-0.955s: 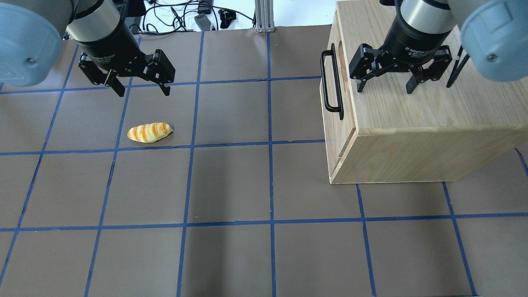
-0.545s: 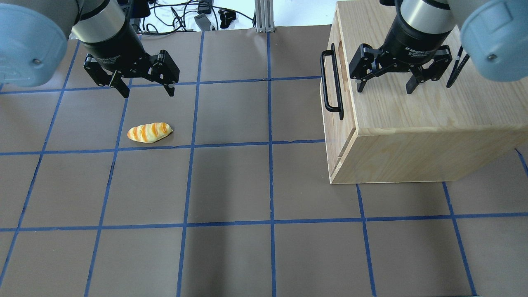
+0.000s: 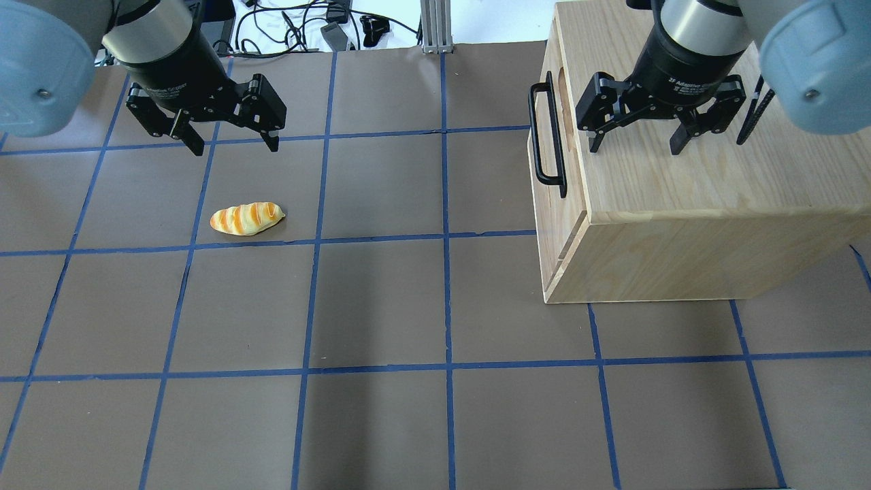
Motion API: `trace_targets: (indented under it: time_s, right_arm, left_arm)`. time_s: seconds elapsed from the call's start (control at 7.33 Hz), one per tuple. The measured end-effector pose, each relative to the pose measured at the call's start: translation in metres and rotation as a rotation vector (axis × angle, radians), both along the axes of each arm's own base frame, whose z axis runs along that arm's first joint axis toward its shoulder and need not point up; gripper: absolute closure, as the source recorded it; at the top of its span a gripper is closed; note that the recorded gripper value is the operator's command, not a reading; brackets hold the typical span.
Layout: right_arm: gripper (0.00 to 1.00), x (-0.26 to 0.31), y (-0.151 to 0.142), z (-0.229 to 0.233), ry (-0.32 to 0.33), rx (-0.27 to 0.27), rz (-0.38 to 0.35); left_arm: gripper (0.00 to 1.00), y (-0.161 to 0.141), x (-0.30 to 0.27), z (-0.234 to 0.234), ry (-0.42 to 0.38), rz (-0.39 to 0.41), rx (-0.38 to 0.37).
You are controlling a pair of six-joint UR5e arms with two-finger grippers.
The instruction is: Open upper drawer
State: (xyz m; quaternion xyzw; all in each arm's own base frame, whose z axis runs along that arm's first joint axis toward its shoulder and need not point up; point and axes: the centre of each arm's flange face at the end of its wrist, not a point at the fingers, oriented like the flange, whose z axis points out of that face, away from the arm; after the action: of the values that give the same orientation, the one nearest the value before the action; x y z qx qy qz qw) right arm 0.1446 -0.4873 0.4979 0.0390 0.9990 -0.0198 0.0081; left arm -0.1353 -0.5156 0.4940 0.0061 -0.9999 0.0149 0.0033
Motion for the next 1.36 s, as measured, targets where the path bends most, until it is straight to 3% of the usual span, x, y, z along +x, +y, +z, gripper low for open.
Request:
trace_targets:
  time_s: [0.82, 1.36]
  right_arm:
    - [0.0, 0.0, 0.0, 0.0, -0.001, 0.0, 0.0]
    - [0.0, 0.0, 0.0, 0.0, -0.001, 0.0, 0.0]
  left_arm:
    - [0.0, -0.007, -0.036, -0.022, 0.007, 0.034, 0.028]
    - [0.0, -0.006, -0.126, -0.032, 0.109, 0.006, -0.068]
